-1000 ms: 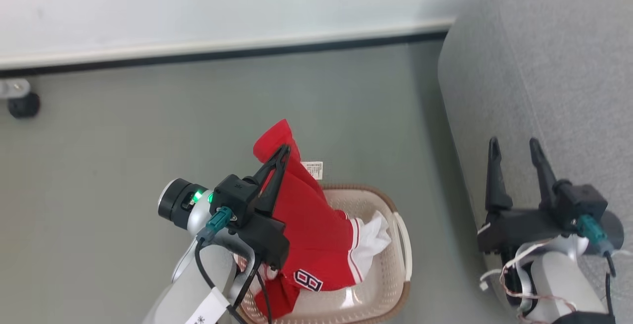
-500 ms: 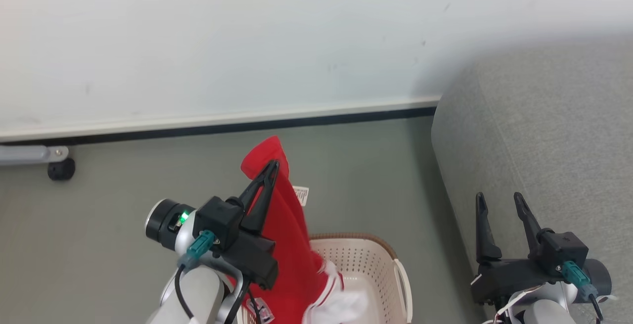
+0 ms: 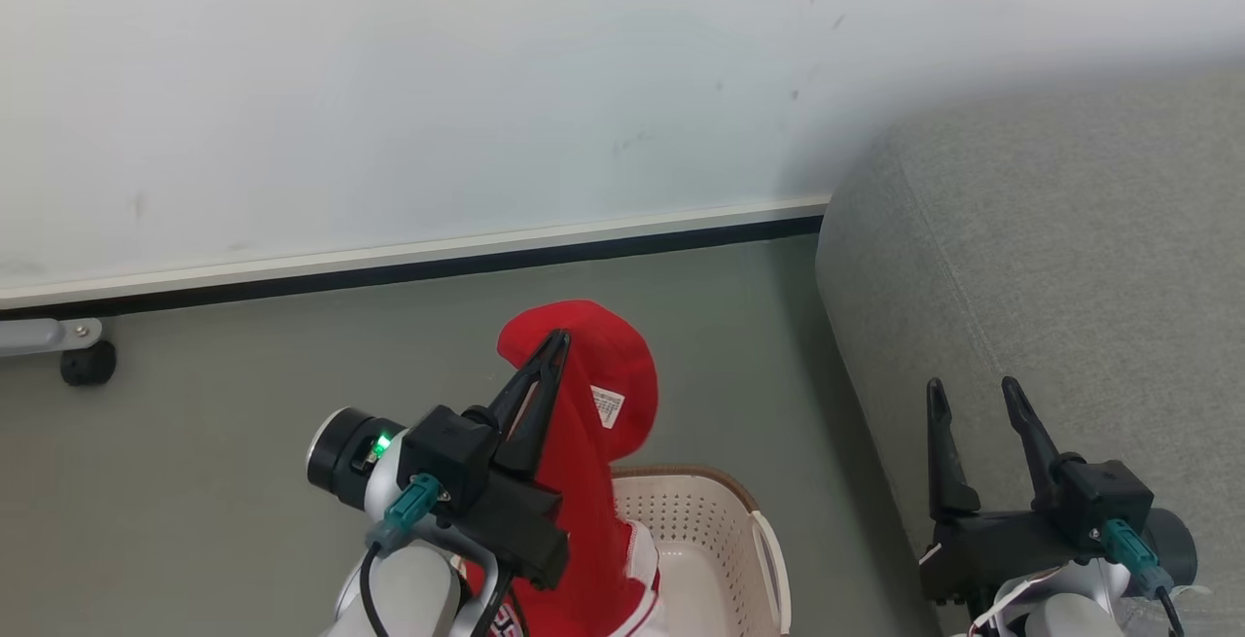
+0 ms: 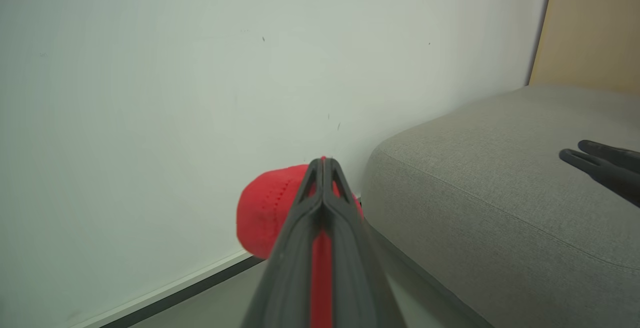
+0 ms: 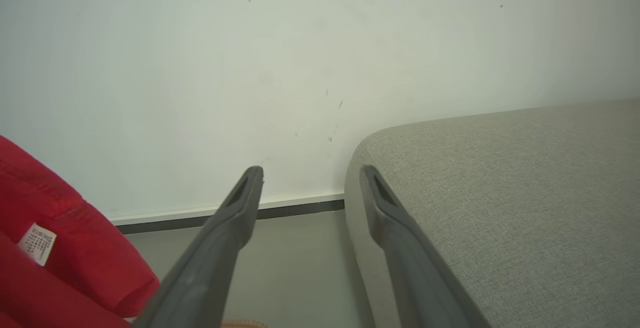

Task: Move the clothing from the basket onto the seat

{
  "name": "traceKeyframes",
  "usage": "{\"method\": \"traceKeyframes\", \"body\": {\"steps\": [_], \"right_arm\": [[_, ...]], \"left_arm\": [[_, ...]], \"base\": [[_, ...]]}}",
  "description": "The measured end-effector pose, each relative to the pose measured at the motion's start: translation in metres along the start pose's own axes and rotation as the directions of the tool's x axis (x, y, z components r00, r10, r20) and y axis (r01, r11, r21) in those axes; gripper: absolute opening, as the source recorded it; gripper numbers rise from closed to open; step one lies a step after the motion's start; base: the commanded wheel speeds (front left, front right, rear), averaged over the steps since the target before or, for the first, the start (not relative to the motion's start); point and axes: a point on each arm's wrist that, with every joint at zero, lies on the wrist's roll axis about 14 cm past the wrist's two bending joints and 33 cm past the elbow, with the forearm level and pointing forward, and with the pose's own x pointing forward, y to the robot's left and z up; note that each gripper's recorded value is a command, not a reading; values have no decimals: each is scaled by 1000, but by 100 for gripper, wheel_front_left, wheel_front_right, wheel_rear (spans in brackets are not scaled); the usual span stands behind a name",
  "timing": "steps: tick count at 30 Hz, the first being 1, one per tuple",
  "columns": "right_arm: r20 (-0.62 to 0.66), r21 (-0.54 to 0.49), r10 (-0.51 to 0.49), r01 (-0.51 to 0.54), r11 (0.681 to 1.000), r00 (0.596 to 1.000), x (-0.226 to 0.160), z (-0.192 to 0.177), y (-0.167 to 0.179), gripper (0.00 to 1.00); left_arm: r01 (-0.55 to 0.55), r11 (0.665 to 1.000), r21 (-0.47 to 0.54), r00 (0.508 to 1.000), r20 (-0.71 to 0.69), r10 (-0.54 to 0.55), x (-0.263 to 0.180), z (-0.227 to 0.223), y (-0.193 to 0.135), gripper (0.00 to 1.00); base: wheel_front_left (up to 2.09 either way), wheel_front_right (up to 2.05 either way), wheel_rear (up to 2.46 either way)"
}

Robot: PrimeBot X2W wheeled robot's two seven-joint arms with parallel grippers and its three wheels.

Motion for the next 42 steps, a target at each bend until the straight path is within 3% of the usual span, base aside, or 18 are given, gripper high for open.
{"method": "traceKeyframes", "body": {"steps": [1, 2, 3, 4, 18, 29, 42], "right_arm": [[1, 0, -5, 5, 1000, 1000, 0, 0, -2, 100], [1, 0, -9, 9, 1000, 1000, -1, 0, -3, 100], [1, 0, -11, 11, 1000, 1000, -1, 0, -4, 100], [1, 0, -13, 13, 1000, 1000, -1, 0, -4, 100], [-1, -2, -27, 27, 1000, 1000, -2, -1, -10, 100], [6, -5, -19, 19, 1000, 1000, -1, 1, -7, 100], [36, -7, 17, -17, 1000, 999, -4, 11, 5, 100]], "left_arm": [[4, 1000, -1, 1000, -3, -4, 1, -1, -1, 0], [7, 1000, -2, 1000, -6, -7, 1, -2, -3, 16], [10, 1000, -6, 1000, -12, -10, 2, -4, -4, 41], [10, 1000, -9, 1000, -14, -10, 2, -4, -4, 100], [-28, 999, -36, 1000, -13, 27, -1, -6, 2, 100], [-145, 986, -77, 989, -36, 143, -19, -13, 29, 100], [-364, 930, -48, 929, -93, 359, -77, -29, 87, 100]], "base": [[0, 0, 0], [0, 0, 0], [0, 0, 0], [0, 0, 0], [0, 0, 0], [0, 0, 0], [0, 0, 0]]}}
